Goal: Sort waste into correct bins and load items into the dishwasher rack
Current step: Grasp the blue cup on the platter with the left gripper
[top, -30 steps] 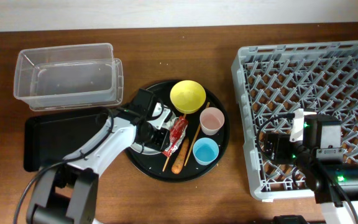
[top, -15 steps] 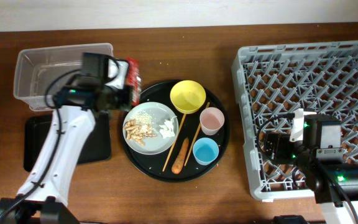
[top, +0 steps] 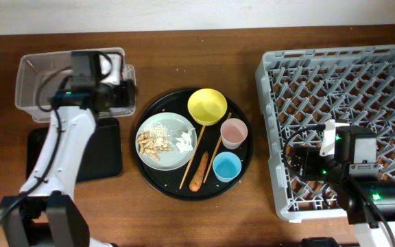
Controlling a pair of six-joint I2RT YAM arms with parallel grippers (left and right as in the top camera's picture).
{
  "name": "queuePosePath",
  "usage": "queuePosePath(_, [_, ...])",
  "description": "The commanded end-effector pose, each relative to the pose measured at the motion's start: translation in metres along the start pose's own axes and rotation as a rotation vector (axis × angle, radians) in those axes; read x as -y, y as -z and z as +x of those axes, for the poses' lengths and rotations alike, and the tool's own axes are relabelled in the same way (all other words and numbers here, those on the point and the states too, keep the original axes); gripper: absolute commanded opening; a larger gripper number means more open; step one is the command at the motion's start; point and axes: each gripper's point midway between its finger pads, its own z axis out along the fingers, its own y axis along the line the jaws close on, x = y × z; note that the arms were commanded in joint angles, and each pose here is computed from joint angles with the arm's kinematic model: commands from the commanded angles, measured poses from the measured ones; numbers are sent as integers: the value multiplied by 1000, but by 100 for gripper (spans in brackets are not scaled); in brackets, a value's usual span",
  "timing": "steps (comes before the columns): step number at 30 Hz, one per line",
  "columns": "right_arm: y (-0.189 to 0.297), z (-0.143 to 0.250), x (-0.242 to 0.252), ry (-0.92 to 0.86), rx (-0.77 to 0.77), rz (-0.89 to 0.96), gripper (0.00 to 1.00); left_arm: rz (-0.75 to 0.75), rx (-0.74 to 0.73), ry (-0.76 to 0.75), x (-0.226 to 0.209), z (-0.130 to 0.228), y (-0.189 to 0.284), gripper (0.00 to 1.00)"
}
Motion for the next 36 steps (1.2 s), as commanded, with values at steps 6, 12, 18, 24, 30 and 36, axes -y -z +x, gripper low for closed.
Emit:
queuePosePath(6, [5, -6, -3, -2, 23, -11, 98, 202, -480, -225, 129, 138, -64, 55])
queuePosePath(12, [5, -6, -3, -2, 23, -11, 99, 189, -602, -234, 129, 174, -87, 27])
queuePosePath(18, [5, -6, -3, -2, 23, -11, 98, 103, -446, -136, 88, 82, -45, 6])
queuePosePath(24, [5, -7, -3, -2, 23, -11, 98, -197, -62, 28, -48, -33, -4, 6])
queuePosePath(30, [5, -6, -3, -2, 23, -11, 99, -294, 20, 115, -113, -47, -3, 35])
queuePosePath(36, [5, -6, -3, -2, 23, -11, 98, -171, 12, 93, -76, -47, 11, 47])
